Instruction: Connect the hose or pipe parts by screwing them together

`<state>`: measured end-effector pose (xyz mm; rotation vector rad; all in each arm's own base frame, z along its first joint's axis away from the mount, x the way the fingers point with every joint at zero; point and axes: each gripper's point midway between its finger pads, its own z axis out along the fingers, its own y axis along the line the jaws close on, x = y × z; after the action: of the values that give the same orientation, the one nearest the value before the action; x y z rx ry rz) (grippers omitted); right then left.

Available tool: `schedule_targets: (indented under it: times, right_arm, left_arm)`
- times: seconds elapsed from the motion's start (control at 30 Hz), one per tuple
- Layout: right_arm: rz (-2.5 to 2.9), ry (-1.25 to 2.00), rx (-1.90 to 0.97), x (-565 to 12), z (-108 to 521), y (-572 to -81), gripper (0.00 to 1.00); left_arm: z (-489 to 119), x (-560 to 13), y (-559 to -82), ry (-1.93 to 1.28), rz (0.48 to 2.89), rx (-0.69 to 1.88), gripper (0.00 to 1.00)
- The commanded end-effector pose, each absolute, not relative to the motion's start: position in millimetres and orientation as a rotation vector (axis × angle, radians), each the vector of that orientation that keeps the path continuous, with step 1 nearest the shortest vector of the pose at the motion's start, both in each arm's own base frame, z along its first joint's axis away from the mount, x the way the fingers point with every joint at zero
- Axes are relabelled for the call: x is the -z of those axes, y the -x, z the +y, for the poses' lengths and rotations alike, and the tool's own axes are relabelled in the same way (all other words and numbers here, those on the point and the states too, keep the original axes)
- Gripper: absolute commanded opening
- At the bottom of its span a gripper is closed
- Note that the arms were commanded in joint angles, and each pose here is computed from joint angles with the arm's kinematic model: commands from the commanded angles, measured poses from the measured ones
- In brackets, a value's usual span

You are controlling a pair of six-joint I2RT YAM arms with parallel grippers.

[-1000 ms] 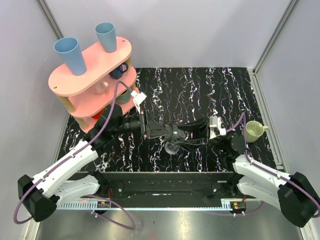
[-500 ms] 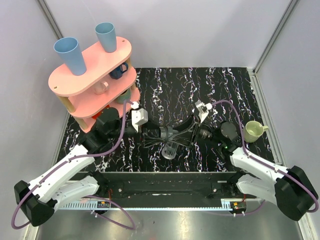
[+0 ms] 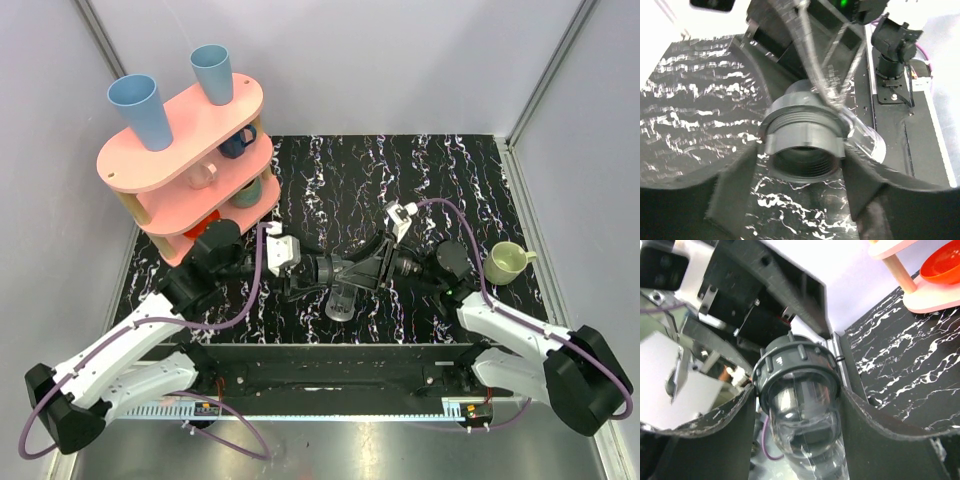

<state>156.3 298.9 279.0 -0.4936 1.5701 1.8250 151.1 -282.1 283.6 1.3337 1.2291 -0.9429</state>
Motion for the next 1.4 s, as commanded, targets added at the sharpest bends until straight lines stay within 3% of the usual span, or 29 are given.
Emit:
schedule_targets:
  times: [0.0,0.17,0.3,0.67,0.93,1.2,1.37]
  right_arm:
    - [1.331,0.663,-1.726,-324,297,-145,0.00]
    - [1.273,0.721,-1.490,-330,292,-160,0.00]
    - [1.190,0.785,-1.352,-336,286,-163,0.00]
    - [0.772,0.951,-0.911,-337,265,-161,0.00]
    - [0.677,0.963,-0.882,-336,266,-149,0.00]
    - [0.672,1.010,-0.855,-338,270,-140,0.00]
    - [0.676,0.996,-0.863,-339,271,-141,0.00]
  left_arm:
    - [-273,-279,-170,-1.180,1.390,0.882,0.77]
    - [-258,-292,-157,-1.009,1.526,0.970,0.93]
    - [-247,-304,-147,-0.881,1.614,1.024,0.96]
    - [-254,-354,-131,-0.463,1.764,1.411,0.96]
    - [-287,-354,-132,-0.242,1.932,1.815,0.93]
    - [-292,-342,-150,-0.158,1.952,1.833,0.92]
    - [-297,-342,-148,-0.156,1.933,1.912,0.83]
